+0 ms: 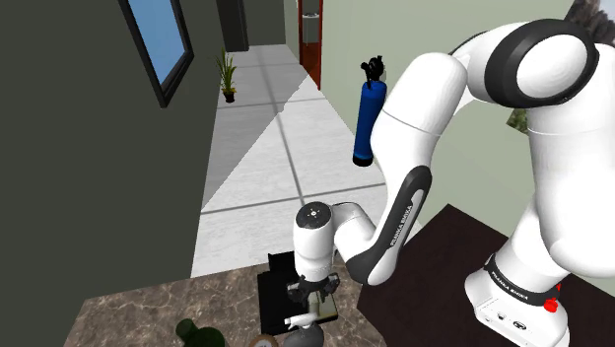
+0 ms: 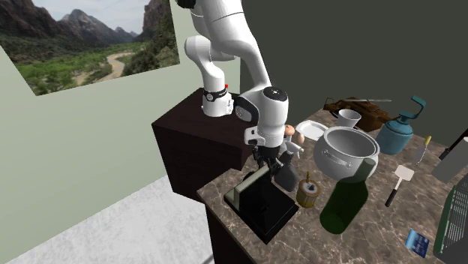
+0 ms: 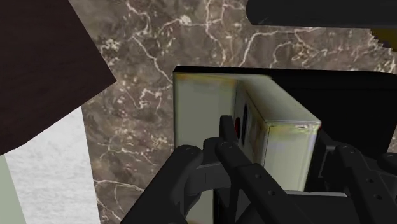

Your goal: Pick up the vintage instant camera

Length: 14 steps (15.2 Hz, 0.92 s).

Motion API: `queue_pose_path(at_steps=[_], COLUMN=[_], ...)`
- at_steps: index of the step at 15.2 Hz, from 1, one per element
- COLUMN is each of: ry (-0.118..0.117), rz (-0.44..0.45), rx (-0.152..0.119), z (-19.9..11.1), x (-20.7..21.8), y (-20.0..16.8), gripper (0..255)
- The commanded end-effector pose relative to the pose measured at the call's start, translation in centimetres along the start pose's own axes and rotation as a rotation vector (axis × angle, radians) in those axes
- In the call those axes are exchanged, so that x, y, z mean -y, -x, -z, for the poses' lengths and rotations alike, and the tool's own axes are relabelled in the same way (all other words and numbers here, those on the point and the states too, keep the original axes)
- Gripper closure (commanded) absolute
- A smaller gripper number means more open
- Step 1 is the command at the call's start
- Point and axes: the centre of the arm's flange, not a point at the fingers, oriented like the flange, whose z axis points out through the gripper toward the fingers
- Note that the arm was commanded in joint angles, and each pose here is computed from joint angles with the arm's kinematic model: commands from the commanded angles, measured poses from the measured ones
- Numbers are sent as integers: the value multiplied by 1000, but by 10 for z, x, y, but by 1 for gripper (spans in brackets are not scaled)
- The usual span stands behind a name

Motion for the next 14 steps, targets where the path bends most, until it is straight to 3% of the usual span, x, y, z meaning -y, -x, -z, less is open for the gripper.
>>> queue_pose_path(at_steps=[1,6,14], ry=[2,2,2], rz=[-1,-1,-1], rx=[0,0,0], z=[-1,-1,41], x=[-1,0,0], y=[-1,0,1], gripper=[255,255,255])
